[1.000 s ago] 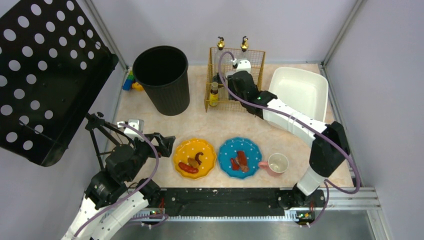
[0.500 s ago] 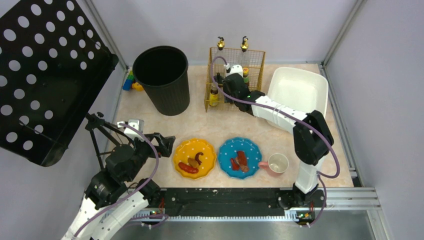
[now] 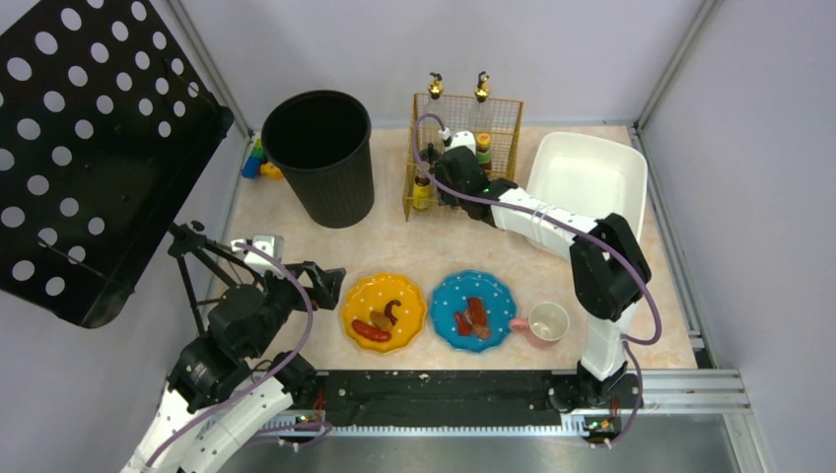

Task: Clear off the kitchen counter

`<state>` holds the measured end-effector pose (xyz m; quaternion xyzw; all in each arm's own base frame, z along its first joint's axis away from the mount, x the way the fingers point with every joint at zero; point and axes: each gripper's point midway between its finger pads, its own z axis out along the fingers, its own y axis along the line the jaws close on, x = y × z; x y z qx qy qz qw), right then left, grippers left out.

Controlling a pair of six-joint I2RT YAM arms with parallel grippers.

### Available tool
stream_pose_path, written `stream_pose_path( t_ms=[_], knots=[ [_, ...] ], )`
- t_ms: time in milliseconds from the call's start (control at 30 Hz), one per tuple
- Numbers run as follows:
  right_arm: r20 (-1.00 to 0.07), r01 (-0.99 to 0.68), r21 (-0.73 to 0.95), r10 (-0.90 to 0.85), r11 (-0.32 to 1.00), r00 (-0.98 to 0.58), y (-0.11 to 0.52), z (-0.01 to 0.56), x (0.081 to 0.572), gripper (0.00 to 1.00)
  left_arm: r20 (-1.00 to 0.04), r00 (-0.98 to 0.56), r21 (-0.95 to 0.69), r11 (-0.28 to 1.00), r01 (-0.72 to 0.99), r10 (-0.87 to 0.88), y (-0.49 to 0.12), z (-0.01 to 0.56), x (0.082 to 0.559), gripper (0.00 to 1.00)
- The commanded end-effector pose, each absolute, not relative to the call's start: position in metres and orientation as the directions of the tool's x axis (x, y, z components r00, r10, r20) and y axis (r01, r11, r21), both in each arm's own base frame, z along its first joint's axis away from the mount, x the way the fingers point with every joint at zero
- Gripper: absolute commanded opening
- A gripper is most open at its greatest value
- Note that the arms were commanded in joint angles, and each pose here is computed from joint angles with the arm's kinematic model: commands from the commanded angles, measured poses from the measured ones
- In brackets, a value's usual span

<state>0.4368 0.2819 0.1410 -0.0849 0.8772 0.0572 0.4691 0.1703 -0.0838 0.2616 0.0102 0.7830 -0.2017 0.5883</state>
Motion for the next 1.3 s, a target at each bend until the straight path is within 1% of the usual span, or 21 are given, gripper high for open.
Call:
stream_pose_path(
  t_ms=[0,100,167,267,400,567,733,933,1100,1267],
  knots=[
    [-0.864,-0.200,0.072,-0.039,0.977,-0.502,0.290,0.168,0.449,0.58,-0.931,-0.272,-0.312,0.917,0.249,-0.243,-0.084,0.271,0.175,0.98],
    [-0.868,-0.200,0.076,-0.034,0.977,-0.495,0.289,0.175,0.448,0.67,-0.931,-0.273,-0.311,0.918,0.248,-0.242,-0.083,0.271,0.175,0.98],
    [-0.873,-0.202,0.081,-0.028,0.976,-0.487,0.288,0.181,0.447,0.69,-0.931,-0.273,-0.311,0.918,0.245,-0.243,-0.083,0.271,0.176,0.98],
    [-0.882,-0.204,0.092,-0.015,0.975,-0.471,0.285,0.195,0.443,0.70,-0.930,-0.276,-0.310,0.919,0.243,-0.241,-0.083,0.270,0.176,0.98],
    [-0.905,-0.212,0.113,0.012,0.971,-0.426,0.277,0.226,0.433,0.71,-0.930,-0.279,-0.309,0.920,0.241,-0.239,-0.084,0.270,0.177,0.98],
    [-0.926,-0.232,0.130,0.034,0.964,-0.377,0.263,0.259,0.414,0.71,-0.930,-0.284,-0.305,0.923,0.237,-0.234,-0.084,0.268,0.178,0.98],
    [-0.931,-0.256,0.143,0.041,0.956,-0.364,0.248,0.274,0.389,0.72,-0.929,-0.289,-0.301,0.926,0.227,-0.232,-0.083,0.266,0.179,0.98],
    [-0.910,-0.318,0.179,0.034,0.931,-0.413,0.241,0.271,0.354,0.73,-0.928,-0.292,-0.299,0.930,0.212,-0.232,-0.082,0.266,0.180,0.98],
    [-0.871,-0.398,0.232,0.007,0.887,-0.492,0.250,0.244,0.319,0.73,-0.924,-0.305,-0.300,0.933,0.200,-0.232,-0.082,0.262,0.182,0.97],
    [-0.841,-0.452,0.232,-0.055,0.862,-0.538,0.261,0.221,0.288,0.72,-0.895,-0.353,-0.365,0.902,0.231,-0.272,-0.097,0.260,0.180,0.97]
  ],
)
